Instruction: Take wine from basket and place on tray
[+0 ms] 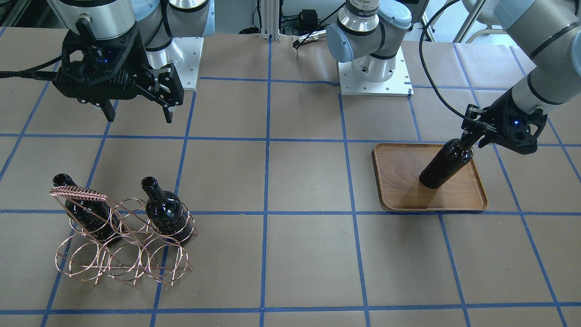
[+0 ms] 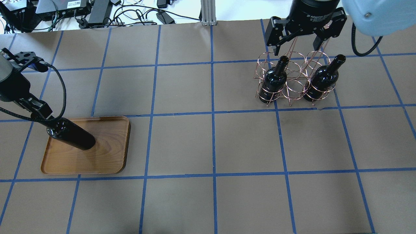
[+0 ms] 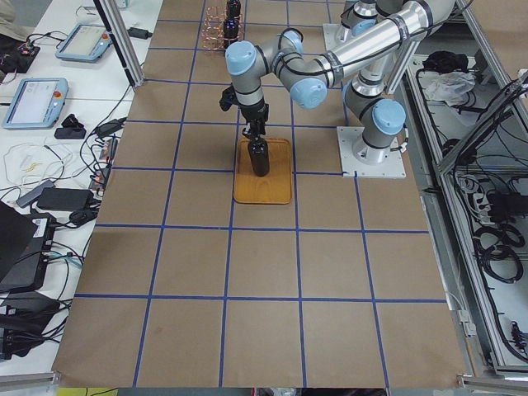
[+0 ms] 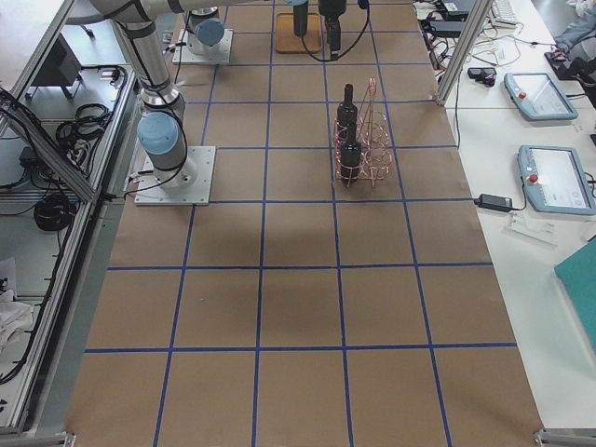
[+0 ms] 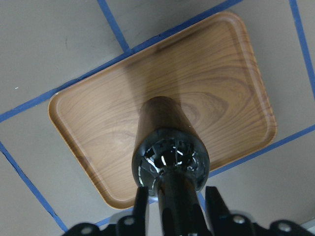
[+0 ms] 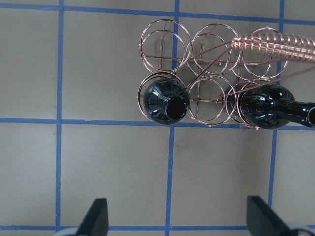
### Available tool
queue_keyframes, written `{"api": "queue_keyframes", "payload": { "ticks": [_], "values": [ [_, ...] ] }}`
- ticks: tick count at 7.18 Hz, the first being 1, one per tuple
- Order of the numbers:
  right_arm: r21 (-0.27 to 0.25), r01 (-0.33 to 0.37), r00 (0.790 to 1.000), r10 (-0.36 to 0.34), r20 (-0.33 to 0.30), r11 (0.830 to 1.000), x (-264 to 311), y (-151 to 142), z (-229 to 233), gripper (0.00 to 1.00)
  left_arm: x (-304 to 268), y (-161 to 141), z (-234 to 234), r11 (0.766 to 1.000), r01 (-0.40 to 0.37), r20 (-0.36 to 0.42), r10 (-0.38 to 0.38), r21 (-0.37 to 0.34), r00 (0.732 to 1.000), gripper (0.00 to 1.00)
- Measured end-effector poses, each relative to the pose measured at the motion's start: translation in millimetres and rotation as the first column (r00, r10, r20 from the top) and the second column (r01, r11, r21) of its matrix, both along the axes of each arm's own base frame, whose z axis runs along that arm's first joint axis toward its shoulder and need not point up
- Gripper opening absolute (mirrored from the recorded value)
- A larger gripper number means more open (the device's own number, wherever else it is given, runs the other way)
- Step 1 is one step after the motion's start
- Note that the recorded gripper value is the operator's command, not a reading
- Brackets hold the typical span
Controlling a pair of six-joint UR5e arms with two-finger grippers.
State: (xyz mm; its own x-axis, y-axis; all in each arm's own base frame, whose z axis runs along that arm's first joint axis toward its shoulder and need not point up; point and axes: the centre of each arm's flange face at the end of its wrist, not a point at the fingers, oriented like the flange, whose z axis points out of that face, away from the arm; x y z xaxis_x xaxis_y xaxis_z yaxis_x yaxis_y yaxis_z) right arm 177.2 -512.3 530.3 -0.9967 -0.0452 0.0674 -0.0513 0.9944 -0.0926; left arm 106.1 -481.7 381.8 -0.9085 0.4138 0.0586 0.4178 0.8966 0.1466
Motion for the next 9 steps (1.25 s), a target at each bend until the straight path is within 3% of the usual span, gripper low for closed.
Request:
{"api": "queue_keyframes", "payload": {
  "ticks": [2, 3, 5, 6, 8, 9],
  "values": [
    [0.001, 0.0, 1.0, 0.0, 0.0, 1.0, 0.1, 1.0, -0.8, 1.0, -5.4, 6.1, 17.1, 0.999, -0.048, 0.018, 0.048, 0.003, 0.999, 1.0],
    [0.001, 0.0, 1.0, 0.0, 0.0, 1.0, -0.1, 1.5, -0.4, 1.0, -12.3, 10.6, 36.6, 0.993, -0.118, 0.034, 0.117, 0.01, 0.992, 1.0],
    [0.001, -0.001, 1.0, 0.001, 0.0, 1.0, 0.0, 2.0, -0.5, 1.0, -39.4, 9.3, 85.7, 0.978, -0.202, 0.056, 0.204, -0.041, 0.977, 1.0],
    [0.002, -0.001, 1.0, 0.001, 0.0, 1.0, 0.2, 2.1, -0.9, 1.0, -69.4, 5.8, 101.4, 0.967, -0.243, 0.062, 0.248, -0.076, 0.967, 1.0],
    [0.001, 0.0, 1.0, 0.0, 0.002, 1.0, 0.7, 2.2, -1.3, 1.0, -148.9, 5.8, 116.8, 0.922, -0.362, 0.067, 0.373, -0.14, 0.925, 1.0],
    [-0.001, 0.001, 1.0, -0.001, 0.004, 1.0, 0.9, 2.0, -1.2, 1.0, -179.2, 8.7, 121.6, 0.918, -0.36, 0.059, 0.373, -0.166, 0.926, 1.0]
  ]
}}
